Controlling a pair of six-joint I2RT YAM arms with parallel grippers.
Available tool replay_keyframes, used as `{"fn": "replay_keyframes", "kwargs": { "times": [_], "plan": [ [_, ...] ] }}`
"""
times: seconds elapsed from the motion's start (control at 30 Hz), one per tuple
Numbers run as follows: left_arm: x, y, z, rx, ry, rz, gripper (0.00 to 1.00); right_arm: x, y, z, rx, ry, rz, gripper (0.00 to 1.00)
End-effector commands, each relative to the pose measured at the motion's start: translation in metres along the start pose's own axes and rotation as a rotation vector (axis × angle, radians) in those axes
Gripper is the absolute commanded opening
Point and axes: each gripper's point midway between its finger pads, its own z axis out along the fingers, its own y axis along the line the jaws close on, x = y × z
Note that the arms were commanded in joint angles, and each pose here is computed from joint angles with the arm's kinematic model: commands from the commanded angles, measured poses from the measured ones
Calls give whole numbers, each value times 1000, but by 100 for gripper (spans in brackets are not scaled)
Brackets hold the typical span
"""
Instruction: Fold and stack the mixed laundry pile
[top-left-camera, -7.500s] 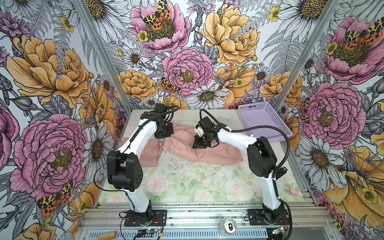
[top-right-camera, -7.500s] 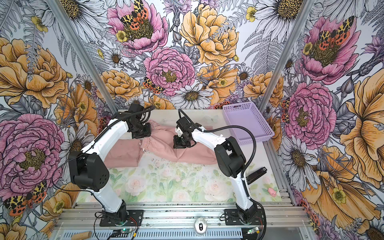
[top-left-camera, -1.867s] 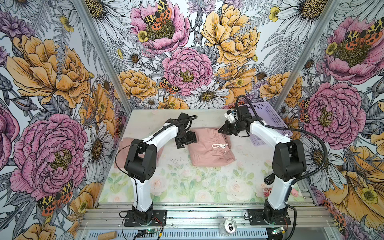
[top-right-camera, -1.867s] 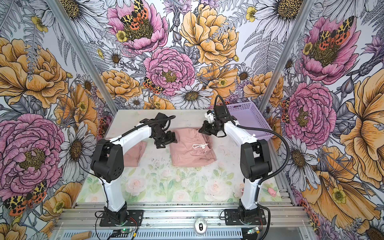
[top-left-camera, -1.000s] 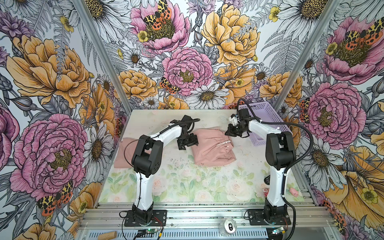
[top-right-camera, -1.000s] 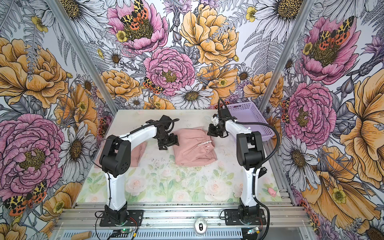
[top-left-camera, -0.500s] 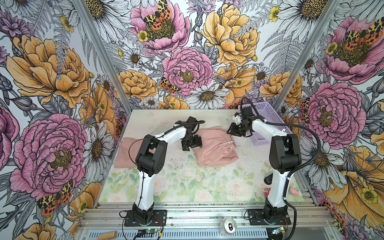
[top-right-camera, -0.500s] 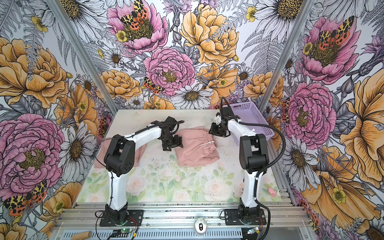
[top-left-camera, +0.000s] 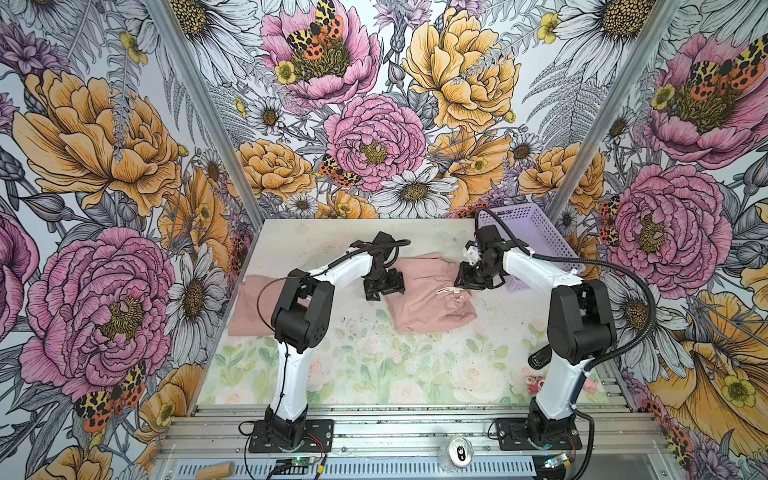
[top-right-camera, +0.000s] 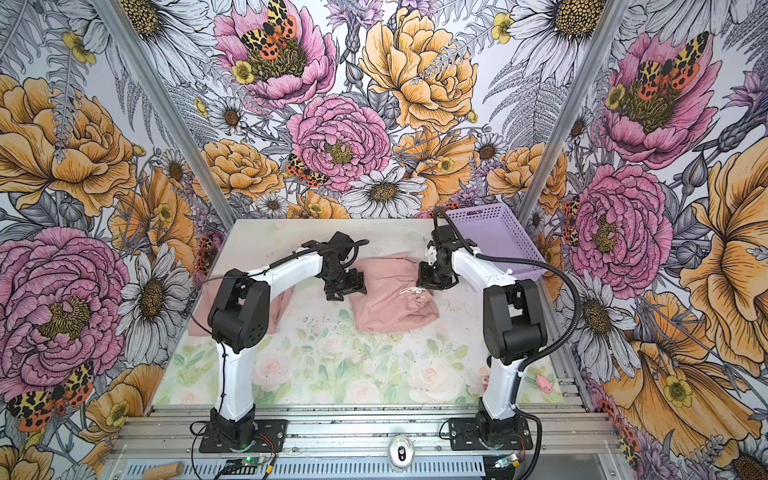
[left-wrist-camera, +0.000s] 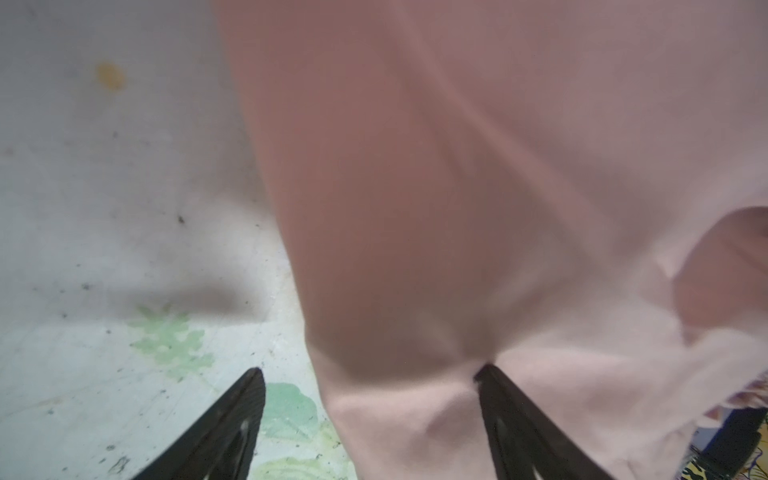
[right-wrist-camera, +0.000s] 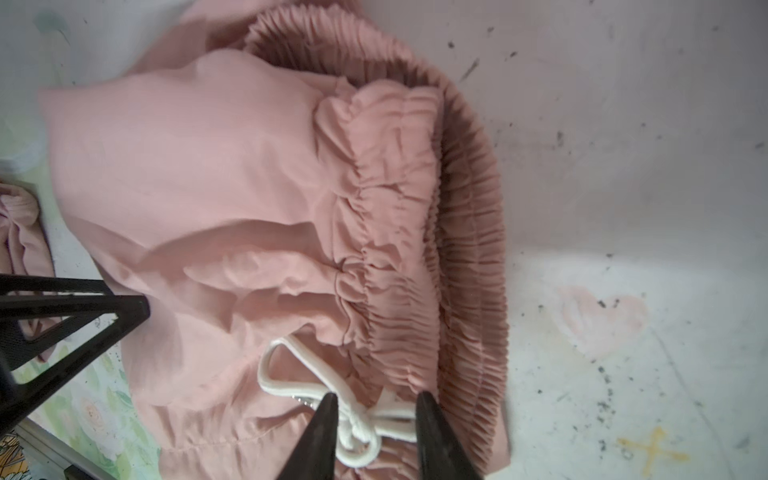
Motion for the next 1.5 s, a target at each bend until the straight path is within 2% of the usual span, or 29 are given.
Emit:
{"fn": "replay_keyframes", "kwargs": {
  "times": [0.0,0.23,0.5,0.57,0.67,0.8,1.07,1.3,1.4,1.47],
  "plan": [
    [-1,-15,2,41,6,37,82,2,-13,-5,91,-11,-19,28],
    [1,-18,6,47,19,40,82,-6,-48,22,235,19,-9,20],
    [4,-17,12,49,36,43,83,-20,-50,27,231,8,-17,19],
    [5,-19,12,53,40,46,83,-22,-48,19,210,-7,-3,21],
    [5,-22,11,59,38,50,83,-24,-39,-3,157,-49,22,29],
    [8,-25,12,62,43,58,82,-21,-18,-22,45,-72,35,35],
    [13,-27,18,61,62,71,83,-22,-10,10,-73,-5,3,37],
    [19,-27,26,53,83,77,82,-21,-14,28,-175,26,4,46],
    [20,-26,27,49,83,76,83,-18,-12,31,-216,29,11,46],
    [19,-25,27,50,82,75,83,-18,-10,31,-240,25,12,42]
  ]
}}
